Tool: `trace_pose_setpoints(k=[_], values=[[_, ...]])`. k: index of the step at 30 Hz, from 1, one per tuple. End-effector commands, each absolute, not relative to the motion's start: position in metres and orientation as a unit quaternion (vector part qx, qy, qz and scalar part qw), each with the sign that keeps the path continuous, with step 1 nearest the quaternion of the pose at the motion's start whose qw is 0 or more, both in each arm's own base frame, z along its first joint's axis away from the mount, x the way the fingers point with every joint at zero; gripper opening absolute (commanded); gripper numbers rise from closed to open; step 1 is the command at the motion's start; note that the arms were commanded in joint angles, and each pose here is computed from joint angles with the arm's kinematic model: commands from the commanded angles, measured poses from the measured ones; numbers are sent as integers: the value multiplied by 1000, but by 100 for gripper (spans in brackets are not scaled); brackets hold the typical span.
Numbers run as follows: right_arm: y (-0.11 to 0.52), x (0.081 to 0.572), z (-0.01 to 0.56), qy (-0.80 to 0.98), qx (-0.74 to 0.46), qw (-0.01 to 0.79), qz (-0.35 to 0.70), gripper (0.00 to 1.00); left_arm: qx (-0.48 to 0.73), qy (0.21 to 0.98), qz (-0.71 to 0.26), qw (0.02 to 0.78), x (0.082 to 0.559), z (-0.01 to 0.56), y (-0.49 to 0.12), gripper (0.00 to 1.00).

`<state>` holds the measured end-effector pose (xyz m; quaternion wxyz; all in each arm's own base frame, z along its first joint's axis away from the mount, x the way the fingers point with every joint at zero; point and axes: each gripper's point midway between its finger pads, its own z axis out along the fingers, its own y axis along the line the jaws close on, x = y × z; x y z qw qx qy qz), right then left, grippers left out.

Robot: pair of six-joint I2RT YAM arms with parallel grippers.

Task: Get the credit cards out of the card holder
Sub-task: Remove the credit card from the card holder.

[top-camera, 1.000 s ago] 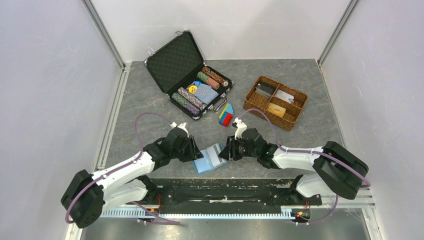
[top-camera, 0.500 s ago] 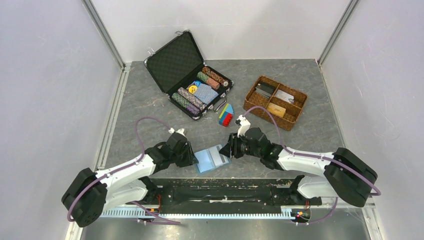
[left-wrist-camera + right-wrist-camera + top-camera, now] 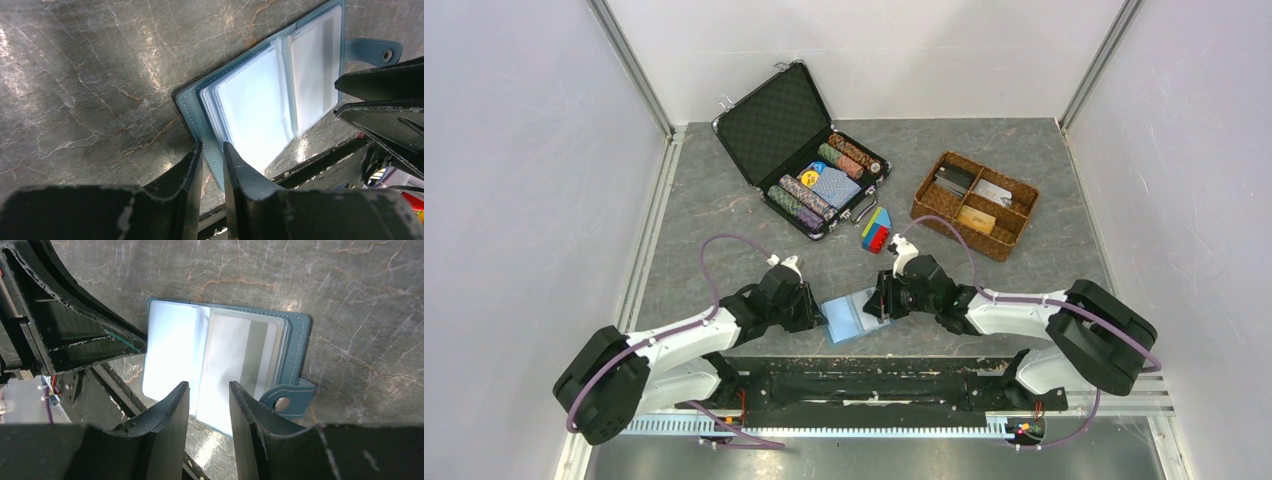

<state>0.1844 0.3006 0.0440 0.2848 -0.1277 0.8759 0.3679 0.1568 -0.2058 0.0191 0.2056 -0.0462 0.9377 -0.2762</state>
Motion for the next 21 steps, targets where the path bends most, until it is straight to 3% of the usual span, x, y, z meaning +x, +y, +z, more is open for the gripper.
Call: trace_pose_setpoints(k=[1,21], values=[[303,205,59,869,-133,329,345,37,-55,932,-291,208,159,20,-211,28],[285,211,41,889,-135,329,288,39,-52,934,-292,198,156,17,-212,28]])
